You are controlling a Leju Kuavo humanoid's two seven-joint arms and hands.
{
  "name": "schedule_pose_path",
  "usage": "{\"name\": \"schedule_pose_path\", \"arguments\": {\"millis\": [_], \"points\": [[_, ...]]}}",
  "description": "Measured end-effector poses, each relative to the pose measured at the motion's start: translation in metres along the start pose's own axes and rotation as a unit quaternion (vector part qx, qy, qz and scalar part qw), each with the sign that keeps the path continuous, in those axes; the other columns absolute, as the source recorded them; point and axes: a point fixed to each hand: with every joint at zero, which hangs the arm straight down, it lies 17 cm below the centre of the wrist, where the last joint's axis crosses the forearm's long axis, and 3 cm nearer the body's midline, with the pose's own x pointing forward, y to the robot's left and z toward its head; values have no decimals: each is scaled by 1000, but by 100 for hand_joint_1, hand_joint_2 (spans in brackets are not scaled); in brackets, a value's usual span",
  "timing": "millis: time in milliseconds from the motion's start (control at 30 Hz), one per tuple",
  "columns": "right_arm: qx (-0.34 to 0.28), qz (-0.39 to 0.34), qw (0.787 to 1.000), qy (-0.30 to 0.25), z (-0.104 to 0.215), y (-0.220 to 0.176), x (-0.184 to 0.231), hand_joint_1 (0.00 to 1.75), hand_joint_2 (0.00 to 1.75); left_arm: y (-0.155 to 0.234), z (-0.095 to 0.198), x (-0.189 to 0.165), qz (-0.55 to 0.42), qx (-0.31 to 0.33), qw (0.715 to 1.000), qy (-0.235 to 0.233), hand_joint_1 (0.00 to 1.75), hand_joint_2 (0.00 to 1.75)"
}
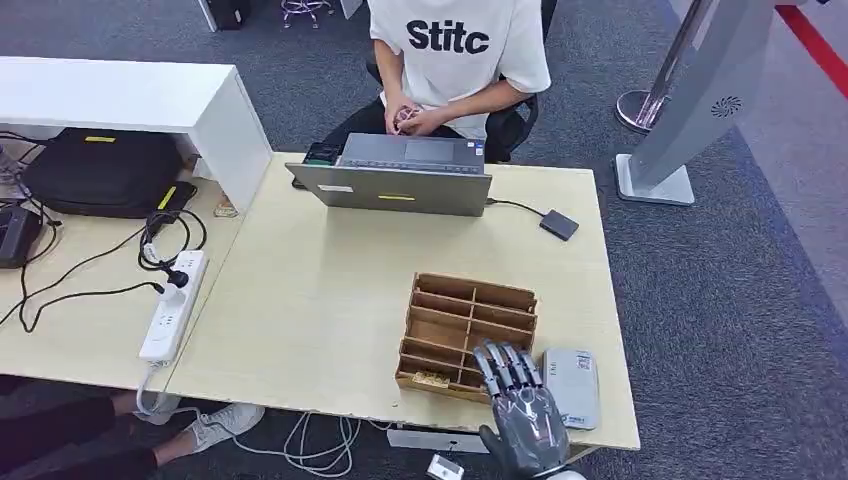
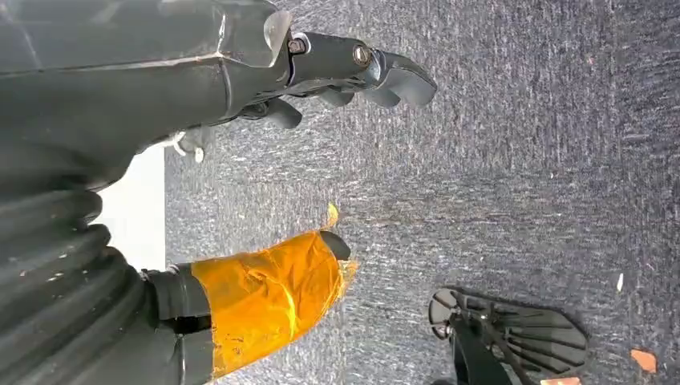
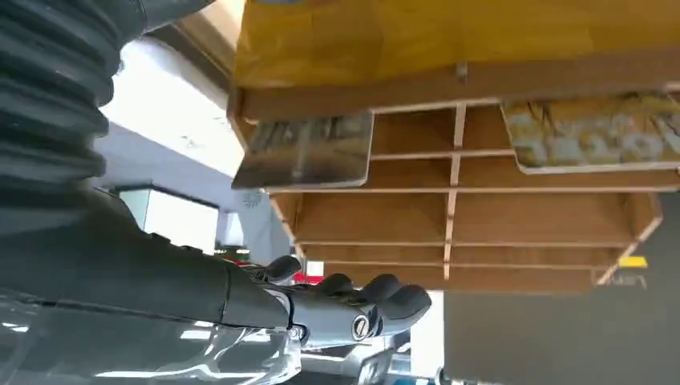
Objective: Pass the card to the sensor for recognition and then transmit it.
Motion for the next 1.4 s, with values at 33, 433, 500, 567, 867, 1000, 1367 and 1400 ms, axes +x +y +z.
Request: {"name": "schedule_pose_path", "arguments": {"millis": [33, 433, 500, 567, 867, 1000, 1367, 1400], "points": [[2, -1, 1000, 0, 1, 2, 0, 0, 175, 0, 0, 0, 0, 0, 1000, 0, 0, 175], [-3, -8, 1000, -4, 1, 1, 1, 0, 175, 0, 0, 0, 0, 0, 1000, 0, 0, 175], [-11, -9, 1000, -4, 0, -4, 2, 0, 175, 0, 0, 0, 0, 0, 1000, 0, 0, 175], [-17, -10, 1000, -4, -1, -8, 2, 0, 175, 0, 0, 0, 0, 0, 1000, 0, 0, 175], [-35, -11, 999, 0, -3, -23, -2, 26, 175, 0, 0, 0, 2, 1, 1000, 1, 0, 175], [-29, -8, 1000, -1, -3, -20, -3, 134, 175, 0, 0, 0, 2, 1, 1000, 1, 0, 175], [5, 15, 1000, 17, 4, 3, -16, 148, 175, -1, 0, -1, 1, 0, 1000, 3, 0, 175], [4, 17, 1000, 18, 4, 3, -17, 148, 175, -1, 0, -1, 1, 0, 1000, 3, 0, 175]]}}
